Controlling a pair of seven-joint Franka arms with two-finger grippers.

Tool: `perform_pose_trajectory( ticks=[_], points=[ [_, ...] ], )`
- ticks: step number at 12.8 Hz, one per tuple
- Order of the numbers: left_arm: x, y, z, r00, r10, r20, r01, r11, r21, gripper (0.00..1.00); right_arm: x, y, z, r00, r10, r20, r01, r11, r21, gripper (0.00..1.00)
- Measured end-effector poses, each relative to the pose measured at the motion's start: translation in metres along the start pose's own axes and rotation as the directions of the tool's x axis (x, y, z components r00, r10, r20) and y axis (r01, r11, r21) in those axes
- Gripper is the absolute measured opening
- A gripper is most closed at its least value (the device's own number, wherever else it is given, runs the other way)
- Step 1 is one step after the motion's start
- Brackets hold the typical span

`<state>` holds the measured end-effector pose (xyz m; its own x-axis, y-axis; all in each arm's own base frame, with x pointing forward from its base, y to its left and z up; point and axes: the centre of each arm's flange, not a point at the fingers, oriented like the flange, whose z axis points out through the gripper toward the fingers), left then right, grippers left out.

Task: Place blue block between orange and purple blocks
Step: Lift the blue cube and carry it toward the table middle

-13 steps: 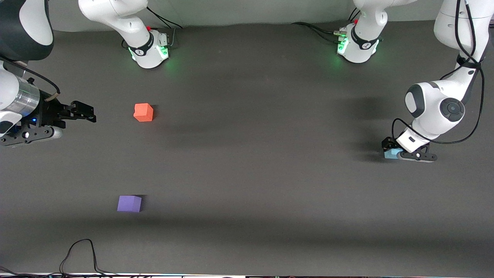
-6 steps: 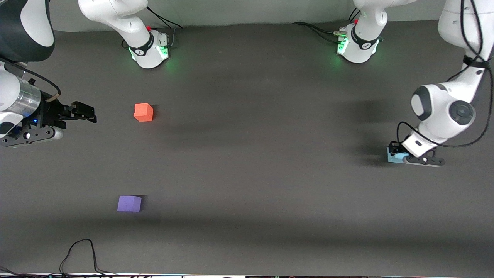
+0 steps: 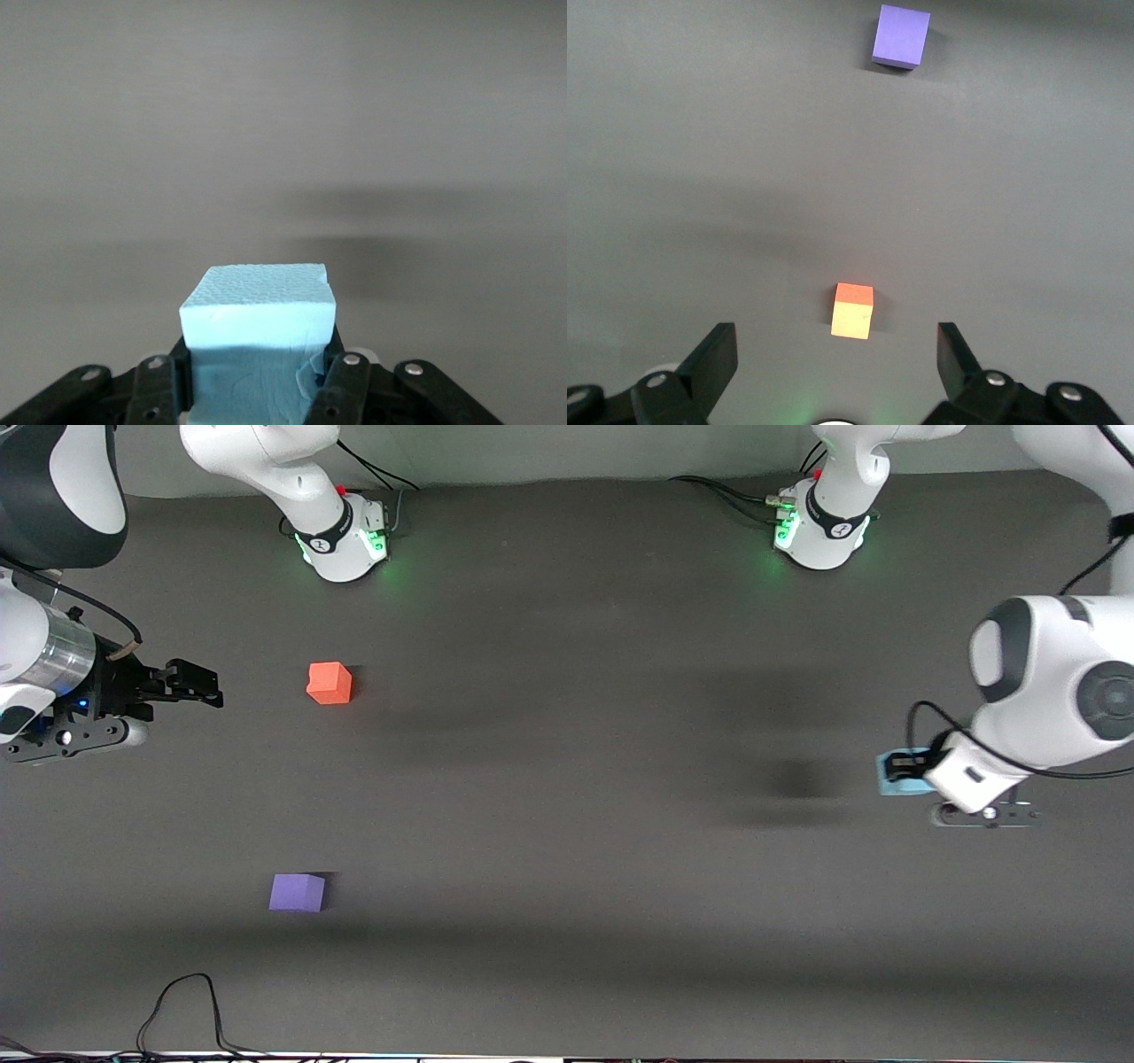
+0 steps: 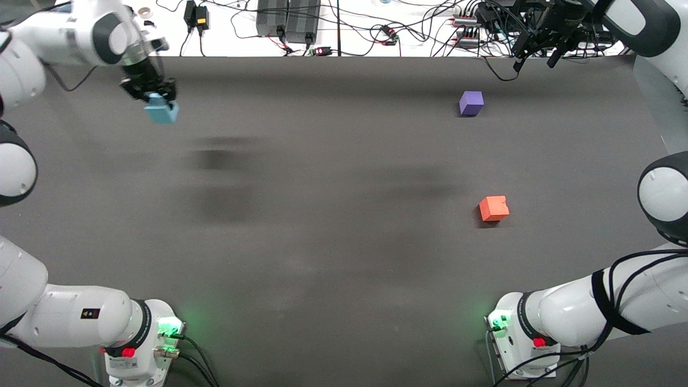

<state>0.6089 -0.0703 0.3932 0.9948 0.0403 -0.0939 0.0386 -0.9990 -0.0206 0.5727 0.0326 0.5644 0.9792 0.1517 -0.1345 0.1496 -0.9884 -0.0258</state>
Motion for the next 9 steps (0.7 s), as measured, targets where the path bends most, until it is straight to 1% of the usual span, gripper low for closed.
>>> perform_pose_trajectory(
  ticks=[2, 4, 7, 9],
  points=[
    [-0.013, 0.095, -0.014, 0.997, -0.080, -0.022, 0.080, 0.997, 0.003, 0.53, 0.000, 0.000, 0.000, 1.000, 0.000, 0.000, 0.000, 1.000, 0.000, 1.00],
    [-0.035, 0.194, -0.016, 0.989, -0.138, -0.045, 0.138, 0.990, -0.004, 0.53, 0.000, -0.001, 0.000, 1.000, -0.001, 0.001, 0.001, 1.000, 0.000, 1.00],
    [-0.065, 0.321, -0.003, 0.982, -0.176, -0.069, 0.175, 0.984, -0.023, 0.53, 0.000, -0.001, 0.001, 1.000, -0.001, 0.001, 0.001, 1.000, 0.000, 1.00],
    [-0.084, 0.390, 0.022, 0.984, -0.165, -0.072, 0.164, 0.986, -0.026, 0.53, 0.000, -0.001, 0.001, 1.000, -0.001, 0.001, 0.001, 1.000, 0.000, 1.00]
  ],
)
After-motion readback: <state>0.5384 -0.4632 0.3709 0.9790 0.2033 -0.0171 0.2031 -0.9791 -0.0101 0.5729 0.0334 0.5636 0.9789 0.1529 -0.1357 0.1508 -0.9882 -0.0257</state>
